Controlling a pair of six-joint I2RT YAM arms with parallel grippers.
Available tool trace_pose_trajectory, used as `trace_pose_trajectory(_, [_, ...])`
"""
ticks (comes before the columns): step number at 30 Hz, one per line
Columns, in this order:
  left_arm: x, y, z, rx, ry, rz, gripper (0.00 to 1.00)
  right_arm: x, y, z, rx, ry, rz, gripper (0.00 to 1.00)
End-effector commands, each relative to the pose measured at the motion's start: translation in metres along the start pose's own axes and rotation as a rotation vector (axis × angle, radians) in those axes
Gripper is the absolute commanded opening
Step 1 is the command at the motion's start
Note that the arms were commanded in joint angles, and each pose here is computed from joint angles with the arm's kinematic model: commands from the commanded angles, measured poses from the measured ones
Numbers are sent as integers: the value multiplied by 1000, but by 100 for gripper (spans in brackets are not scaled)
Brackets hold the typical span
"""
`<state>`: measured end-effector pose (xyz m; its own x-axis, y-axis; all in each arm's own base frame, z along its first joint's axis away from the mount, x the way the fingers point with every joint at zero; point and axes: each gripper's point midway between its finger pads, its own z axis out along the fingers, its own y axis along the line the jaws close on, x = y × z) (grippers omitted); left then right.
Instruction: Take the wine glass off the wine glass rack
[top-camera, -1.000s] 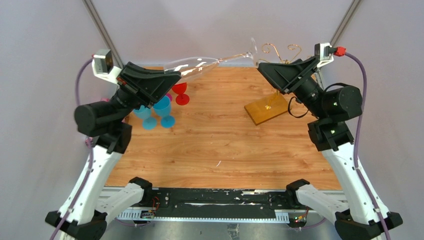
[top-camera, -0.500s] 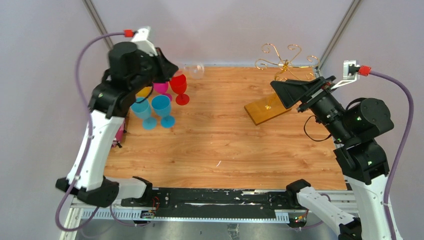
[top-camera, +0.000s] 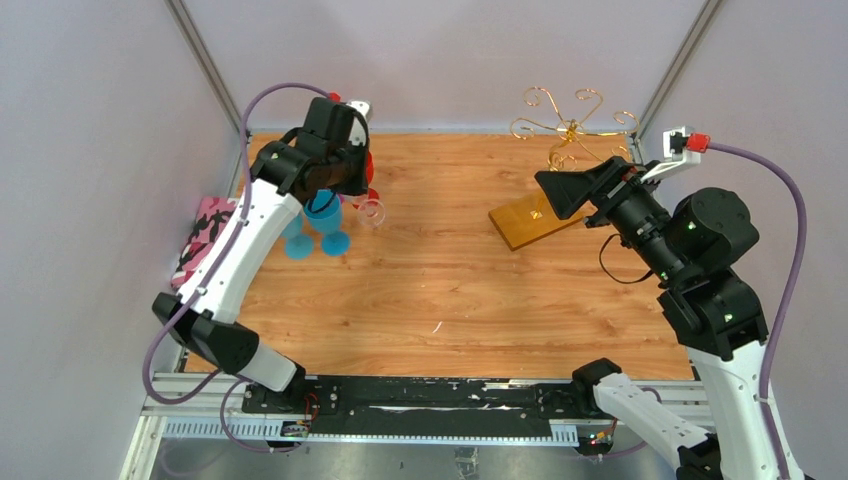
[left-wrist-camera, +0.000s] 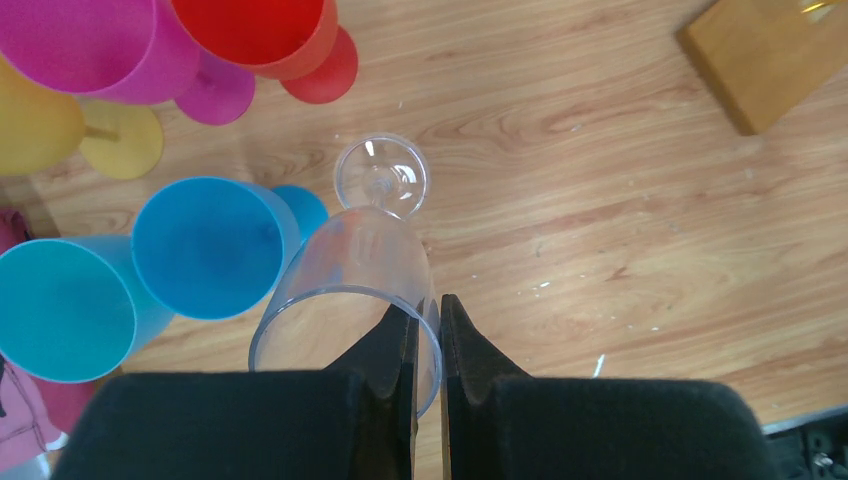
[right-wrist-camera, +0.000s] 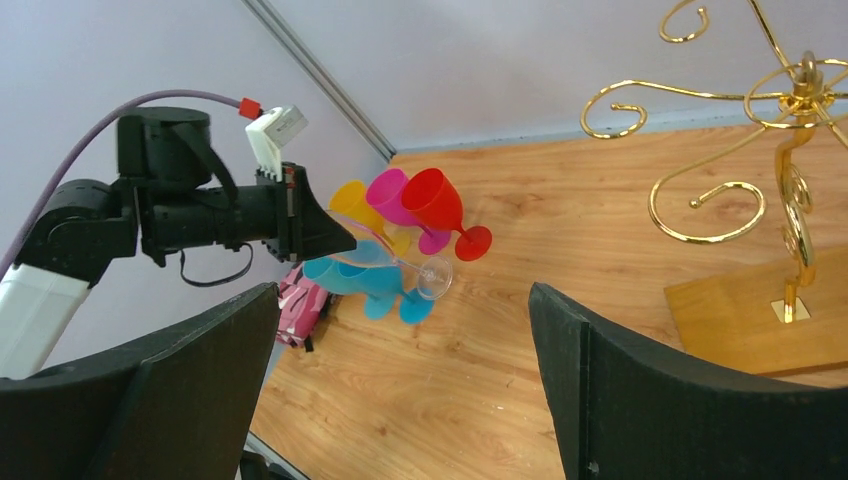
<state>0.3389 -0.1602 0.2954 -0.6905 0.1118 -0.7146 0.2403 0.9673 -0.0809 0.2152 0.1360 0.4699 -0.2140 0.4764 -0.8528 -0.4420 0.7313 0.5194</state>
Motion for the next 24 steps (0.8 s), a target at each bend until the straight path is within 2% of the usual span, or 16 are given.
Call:
trace_pose_trajectory(1, [6, 5, 29, -57, 67, 46, 0, 9, -10, 1, 32, 17, -27, 99])
trace_pose_trajectory(11, [27, 2, 91, -78, 206, 75, 0, 17, -24, 7, 80, 34, -54, 99])
trace_pose_trajectory(20, [35, 4, 106, -89, 228, 83, 0, 21, -29, 11, 96, 43, -65, 99])
trace_pose_trajectory(22, [36, 5, 105, -93, 229, 84, 5, 22, -29, 11, 93, 48, -64, 99])
trace_pose_trajectory(24, [35, 7, 102, -101, 221, 83, 18, 22, -27, 12, 83, 48, -62, 100])
